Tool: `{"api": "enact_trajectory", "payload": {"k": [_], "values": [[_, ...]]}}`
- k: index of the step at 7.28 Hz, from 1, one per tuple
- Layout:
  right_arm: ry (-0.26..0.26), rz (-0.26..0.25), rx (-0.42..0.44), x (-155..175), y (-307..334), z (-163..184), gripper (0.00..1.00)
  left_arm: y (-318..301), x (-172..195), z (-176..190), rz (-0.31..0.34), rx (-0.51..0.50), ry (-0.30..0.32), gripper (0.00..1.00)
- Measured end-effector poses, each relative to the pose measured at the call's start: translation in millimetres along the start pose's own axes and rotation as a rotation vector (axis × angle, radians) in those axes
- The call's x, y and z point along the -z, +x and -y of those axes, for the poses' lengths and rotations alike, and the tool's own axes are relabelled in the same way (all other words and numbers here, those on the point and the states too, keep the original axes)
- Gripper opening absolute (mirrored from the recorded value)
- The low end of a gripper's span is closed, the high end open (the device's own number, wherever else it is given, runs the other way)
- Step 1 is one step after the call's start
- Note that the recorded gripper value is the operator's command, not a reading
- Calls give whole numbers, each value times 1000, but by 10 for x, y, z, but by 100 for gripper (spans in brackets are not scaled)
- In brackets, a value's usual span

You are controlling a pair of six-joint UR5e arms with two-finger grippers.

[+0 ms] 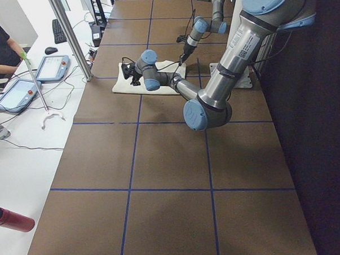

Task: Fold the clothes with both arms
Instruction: 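Move both grippers down to the shirt's edge nearest the robot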

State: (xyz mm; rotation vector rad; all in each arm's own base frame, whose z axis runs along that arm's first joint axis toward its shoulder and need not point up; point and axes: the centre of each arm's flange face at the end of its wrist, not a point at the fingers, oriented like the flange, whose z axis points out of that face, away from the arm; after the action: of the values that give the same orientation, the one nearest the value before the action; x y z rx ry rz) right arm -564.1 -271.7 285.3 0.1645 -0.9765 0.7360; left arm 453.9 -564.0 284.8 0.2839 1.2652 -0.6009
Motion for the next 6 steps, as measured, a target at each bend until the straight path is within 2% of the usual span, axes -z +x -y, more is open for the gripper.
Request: {"api": "enact_trajectory", "payload": {"k": [1,3,4,6], "values": [[-14,17,-8,126,-32,47,0,-179,304,-198,-15,36,-24,54],[-34,29,-15,277,12,128,0,-599,838,-930,-17,115,-99,58],[-36,27,-14,299,55,156,0,-793,998,-1347,7,138,-119,58],[-38,24,-12,307,91,166,0,-966,1061,-2003,95,154,-136,58]]}}
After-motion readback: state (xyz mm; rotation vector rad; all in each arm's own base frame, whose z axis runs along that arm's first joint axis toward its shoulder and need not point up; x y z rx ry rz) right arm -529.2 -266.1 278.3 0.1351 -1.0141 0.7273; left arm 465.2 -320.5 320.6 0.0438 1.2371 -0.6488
